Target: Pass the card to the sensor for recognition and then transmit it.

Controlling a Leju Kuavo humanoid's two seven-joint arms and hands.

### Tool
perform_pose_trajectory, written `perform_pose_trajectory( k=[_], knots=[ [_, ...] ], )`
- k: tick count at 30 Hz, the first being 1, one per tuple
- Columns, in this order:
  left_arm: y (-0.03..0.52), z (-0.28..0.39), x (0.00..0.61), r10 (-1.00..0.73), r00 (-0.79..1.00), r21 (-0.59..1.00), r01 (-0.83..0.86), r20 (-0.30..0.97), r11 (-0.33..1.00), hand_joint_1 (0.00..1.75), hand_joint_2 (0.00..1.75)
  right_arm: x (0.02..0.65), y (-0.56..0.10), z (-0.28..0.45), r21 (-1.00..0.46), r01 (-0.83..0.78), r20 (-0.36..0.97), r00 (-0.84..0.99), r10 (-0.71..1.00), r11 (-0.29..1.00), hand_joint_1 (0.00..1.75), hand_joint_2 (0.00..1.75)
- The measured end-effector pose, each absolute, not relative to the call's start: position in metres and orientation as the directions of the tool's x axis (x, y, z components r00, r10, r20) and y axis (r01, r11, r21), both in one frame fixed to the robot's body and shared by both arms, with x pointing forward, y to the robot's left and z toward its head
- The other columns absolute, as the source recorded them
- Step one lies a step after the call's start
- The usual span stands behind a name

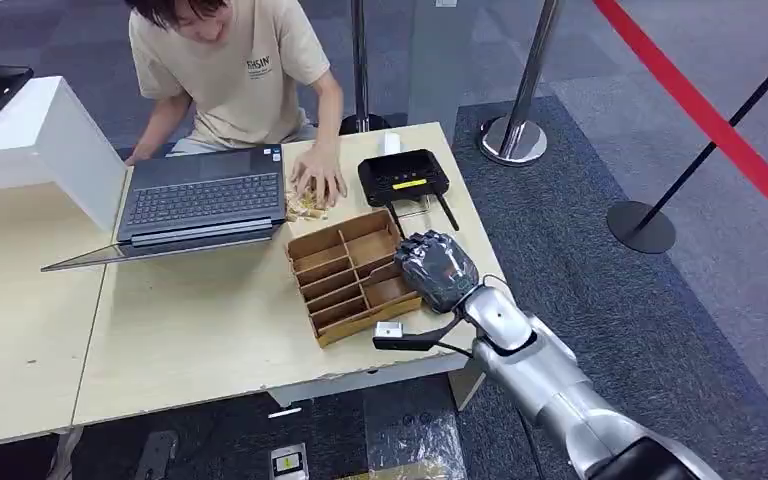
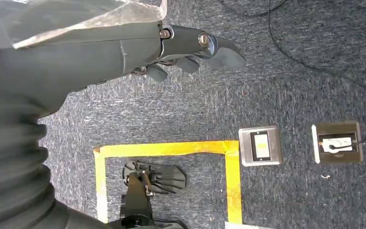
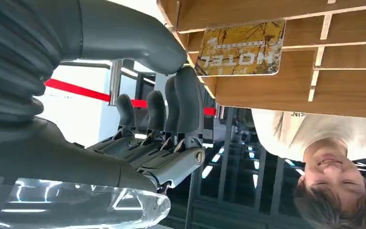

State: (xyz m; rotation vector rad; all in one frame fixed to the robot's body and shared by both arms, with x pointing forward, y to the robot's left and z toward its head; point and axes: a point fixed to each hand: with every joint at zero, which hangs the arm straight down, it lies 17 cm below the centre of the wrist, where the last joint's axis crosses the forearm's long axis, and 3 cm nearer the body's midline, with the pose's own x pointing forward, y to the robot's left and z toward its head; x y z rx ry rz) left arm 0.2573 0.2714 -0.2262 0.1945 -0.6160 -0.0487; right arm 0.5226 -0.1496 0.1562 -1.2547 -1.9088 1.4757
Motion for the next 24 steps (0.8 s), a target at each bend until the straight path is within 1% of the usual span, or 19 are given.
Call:
perform_pose_trajectory(
  k=[24],
  knots=[
    [0.2716, -0.2262, 0.2573, -0.103, 0.816, 0.196, -0.012, 0.569, 0.981, 0.0, 1.75, 0.5226, -0.1496, 0.1562, -0.917, 0.397, -0.191, -0.505, 0.842, 0.03, 1.13, 1.75]
  ],
)
